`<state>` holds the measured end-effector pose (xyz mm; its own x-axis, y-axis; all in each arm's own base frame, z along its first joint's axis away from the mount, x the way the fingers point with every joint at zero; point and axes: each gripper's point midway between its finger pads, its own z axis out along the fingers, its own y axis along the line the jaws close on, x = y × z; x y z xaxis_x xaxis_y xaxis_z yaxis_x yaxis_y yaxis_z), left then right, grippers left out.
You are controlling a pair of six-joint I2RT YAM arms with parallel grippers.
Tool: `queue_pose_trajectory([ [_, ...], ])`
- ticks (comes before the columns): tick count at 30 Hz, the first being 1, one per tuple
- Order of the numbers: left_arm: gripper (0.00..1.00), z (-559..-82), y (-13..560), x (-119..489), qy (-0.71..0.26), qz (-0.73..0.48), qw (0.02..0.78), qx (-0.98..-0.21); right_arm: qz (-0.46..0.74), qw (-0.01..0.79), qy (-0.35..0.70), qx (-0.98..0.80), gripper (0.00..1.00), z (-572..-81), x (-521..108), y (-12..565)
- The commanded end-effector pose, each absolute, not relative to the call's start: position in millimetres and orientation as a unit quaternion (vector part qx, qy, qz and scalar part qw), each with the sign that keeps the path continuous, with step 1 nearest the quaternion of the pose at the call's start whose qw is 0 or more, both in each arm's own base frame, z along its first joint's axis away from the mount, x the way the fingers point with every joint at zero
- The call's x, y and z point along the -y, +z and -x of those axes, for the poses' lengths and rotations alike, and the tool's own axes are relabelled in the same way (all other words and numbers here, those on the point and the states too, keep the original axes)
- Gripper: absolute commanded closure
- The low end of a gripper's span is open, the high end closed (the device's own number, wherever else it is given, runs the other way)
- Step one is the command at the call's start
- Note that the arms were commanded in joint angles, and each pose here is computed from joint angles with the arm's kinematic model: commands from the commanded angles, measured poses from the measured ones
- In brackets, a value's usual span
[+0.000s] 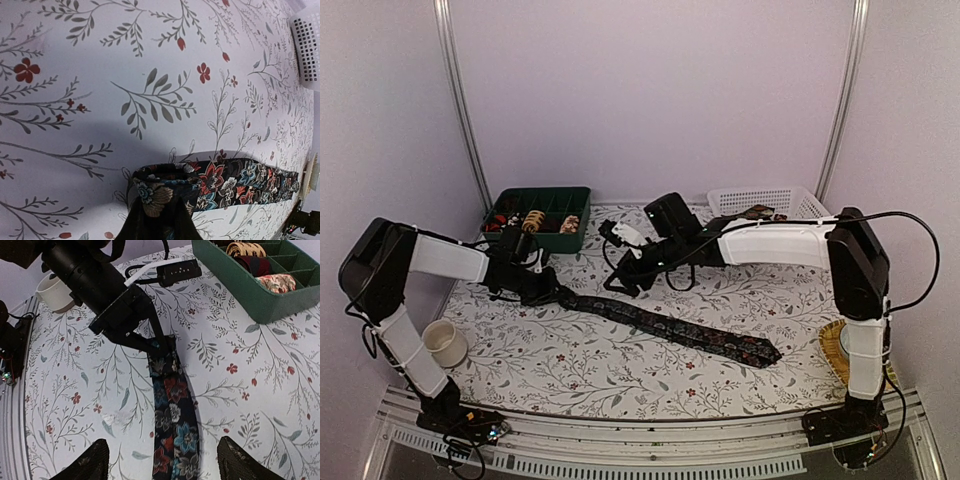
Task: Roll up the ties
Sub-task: Roll the tie at the center of the board, then adjust the tie at the center of the board.
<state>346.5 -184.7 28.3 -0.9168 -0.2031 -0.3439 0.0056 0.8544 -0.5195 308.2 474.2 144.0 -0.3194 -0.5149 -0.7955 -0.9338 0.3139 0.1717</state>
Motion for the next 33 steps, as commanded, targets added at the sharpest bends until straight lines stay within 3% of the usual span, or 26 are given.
queue_pose_trajectory([
  [1,1.0,-347.9,28.5,190.3,-0.281,0.042,0.192,-0.94,0.547,0.285,0.247,-0.747,0.26,-306.9,-497.0,69.0],
  [11,1.0,-347.3,32.9,186.8,-0.287,0.039,0.192,-0.938,0.587,0.241,0.14,-0.76,0.31,-305.2,-497.2,-18.5],
  [20,1.0,-346.9,29.3,184.1,-0.284,0.041,0.189,-0.939,0.591,0.247,0.128,-0.757,0.55,-301.7,-486.2,-21.3],
  [26,1.0,-347.4,29.1,181.3,-0.28,0.044,0.19,-0.94,0.599,0.242,0.127,-0.753,0.65,-300.1,-486.0,-23.0],
  [33,1.0,-346.5,29.4,177.1,-0.273,0.047,0.193,-0.941,0.604,0.226,0.143,-0.751,0.9,-292.4,-487.2,-19.9],
])
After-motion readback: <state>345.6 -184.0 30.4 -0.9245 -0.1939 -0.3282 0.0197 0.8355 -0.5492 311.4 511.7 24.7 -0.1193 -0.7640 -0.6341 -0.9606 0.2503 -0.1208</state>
